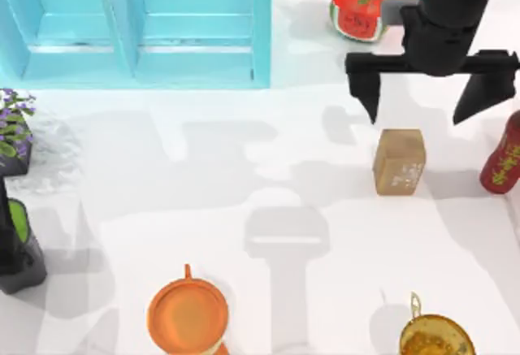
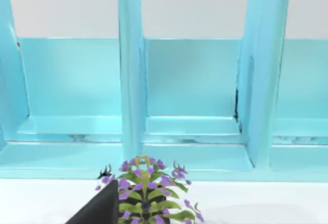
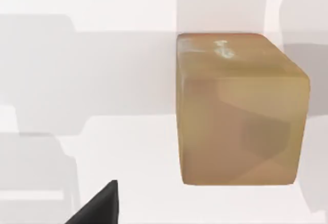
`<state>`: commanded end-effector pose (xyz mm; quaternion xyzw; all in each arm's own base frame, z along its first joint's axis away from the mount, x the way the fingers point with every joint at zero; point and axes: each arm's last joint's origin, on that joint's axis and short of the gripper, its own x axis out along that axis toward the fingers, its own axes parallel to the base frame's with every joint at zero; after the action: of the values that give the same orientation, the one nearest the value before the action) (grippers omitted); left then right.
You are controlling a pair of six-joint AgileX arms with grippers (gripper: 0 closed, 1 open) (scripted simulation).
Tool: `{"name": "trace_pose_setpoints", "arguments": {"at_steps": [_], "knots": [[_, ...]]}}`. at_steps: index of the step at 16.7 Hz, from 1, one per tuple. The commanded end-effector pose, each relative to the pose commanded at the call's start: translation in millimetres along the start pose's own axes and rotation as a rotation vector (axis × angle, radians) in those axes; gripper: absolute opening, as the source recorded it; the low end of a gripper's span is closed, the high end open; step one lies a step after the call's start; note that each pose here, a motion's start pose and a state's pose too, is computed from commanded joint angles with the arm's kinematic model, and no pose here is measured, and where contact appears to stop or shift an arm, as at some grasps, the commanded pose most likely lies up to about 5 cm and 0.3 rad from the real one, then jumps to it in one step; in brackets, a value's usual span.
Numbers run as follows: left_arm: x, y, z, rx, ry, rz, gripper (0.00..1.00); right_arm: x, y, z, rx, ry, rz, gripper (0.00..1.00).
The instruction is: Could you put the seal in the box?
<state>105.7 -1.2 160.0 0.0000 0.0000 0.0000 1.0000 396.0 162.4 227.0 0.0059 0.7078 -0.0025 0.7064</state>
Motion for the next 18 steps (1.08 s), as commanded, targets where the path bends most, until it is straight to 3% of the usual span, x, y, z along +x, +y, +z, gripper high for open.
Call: {"name": "trace_pose_setpoints", "arguments": {"at_steps": [8,13,18], "knots": [[0,0,0,0.000,0.000,0.000,1.00,87,4,0,-0.003,-0.004,0.002,1.00],[0,0,0,0.000,0.000,0.000,1.00,95,2,-1,-0.002,0.000,0.000,1.00],[0,0,0,0.000,0.000,0.000,1.00,95,2,-1,-0.002,0.000,0.000,0.62]]}}
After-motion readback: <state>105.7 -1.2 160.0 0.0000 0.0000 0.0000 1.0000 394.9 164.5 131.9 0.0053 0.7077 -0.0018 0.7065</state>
